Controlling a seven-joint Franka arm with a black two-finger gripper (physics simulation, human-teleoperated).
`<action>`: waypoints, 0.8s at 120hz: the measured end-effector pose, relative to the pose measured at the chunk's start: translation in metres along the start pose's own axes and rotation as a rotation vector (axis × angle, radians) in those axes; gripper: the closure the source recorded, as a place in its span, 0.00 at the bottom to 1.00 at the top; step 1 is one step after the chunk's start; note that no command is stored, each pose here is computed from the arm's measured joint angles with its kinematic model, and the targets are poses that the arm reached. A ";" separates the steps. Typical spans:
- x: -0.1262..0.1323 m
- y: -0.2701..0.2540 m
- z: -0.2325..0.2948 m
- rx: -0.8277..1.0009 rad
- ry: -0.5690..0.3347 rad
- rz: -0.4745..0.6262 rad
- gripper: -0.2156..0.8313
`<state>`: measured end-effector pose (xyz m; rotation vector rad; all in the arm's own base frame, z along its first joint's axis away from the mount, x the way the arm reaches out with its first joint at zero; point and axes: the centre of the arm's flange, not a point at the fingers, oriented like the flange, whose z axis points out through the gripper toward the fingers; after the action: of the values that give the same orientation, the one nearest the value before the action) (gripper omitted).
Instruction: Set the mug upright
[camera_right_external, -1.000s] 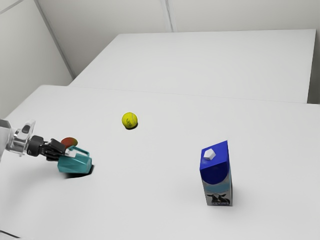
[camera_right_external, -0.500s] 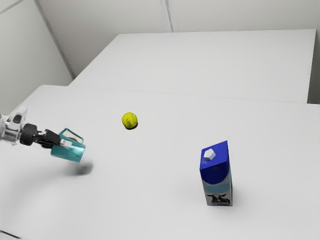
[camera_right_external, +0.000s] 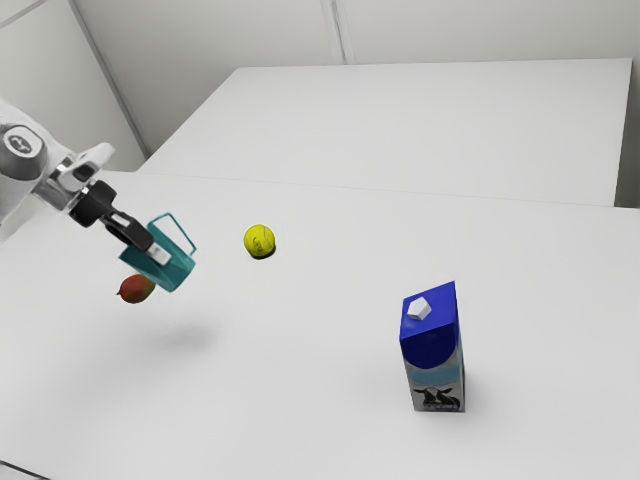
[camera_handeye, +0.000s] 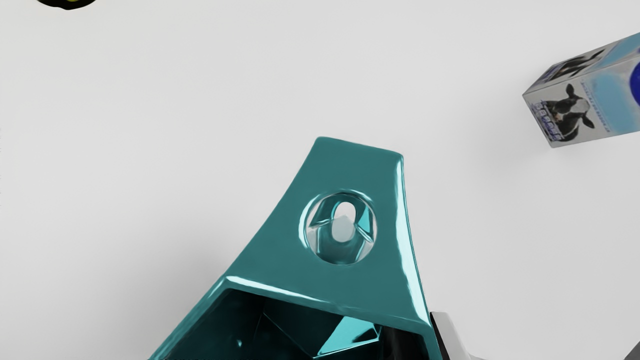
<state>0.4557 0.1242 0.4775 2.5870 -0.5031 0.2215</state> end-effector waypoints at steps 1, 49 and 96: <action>0.002 0.002 0.000 0.007 -0.007 0.001 0.94; 0.054 0.058 0.024 0.280 -0.212 -0.068 0.94; 0.090 0.072 0.059 0.419 -0.249 -0.202 0.95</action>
<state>0.5143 0.0088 0.4795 3.0730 -0.2988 -0.0764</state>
